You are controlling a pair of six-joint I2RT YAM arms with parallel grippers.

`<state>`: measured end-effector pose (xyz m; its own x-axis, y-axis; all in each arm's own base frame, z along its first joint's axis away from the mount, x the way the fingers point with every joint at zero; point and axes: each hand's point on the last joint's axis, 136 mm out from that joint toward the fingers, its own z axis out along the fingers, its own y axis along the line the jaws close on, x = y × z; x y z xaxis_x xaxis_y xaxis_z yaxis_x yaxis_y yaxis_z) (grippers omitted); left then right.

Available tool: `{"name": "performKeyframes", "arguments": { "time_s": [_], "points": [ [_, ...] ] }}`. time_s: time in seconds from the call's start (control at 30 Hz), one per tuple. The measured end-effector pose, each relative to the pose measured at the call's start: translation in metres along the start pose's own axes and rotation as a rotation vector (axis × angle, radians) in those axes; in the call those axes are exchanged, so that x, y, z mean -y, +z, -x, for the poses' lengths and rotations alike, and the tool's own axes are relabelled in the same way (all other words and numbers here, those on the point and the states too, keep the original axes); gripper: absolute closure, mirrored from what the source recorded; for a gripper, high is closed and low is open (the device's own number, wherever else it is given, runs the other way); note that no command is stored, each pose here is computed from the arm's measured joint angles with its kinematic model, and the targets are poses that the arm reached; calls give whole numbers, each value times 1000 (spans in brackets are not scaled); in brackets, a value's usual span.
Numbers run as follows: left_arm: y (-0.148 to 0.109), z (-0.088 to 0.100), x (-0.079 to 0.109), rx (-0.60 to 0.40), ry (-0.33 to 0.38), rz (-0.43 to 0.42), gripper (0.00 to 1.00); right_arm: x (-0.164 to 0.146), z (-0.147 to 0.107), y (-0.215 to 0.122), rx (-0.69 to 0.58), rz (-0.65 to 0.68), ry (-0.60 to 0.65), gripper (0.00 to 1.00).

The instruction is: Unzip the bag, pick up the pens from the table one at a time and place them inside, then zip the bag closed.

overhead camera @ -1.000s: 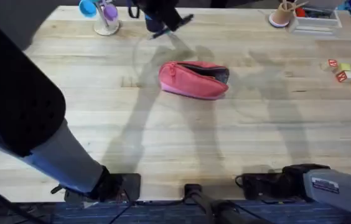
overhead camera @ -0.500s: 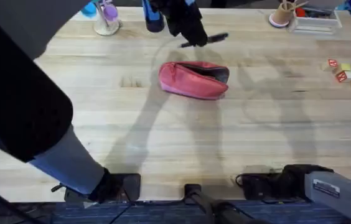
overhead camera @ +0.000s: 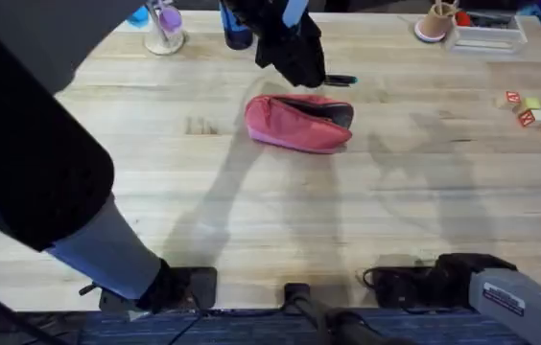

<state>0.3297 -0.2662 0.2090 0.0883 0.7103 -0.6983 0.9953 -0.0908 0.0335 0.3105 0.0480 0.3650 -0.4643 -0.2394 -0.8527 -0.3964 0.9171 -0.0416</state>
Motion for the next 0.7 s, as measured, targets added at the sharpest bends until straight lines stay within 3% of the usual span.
{"name": "performKeyframes", "arguments": {
  "time_s": [0.23, 0.7],
  "points": [
    [15, -6, 4, 31, 49, -68, 958, -13, -10, -25, -7, 9, -36, 4],
    [55, -27, 1, 75, 4, -178, 958, -16, -10, -31, 2, 6, -49, 4]
  ]
}}
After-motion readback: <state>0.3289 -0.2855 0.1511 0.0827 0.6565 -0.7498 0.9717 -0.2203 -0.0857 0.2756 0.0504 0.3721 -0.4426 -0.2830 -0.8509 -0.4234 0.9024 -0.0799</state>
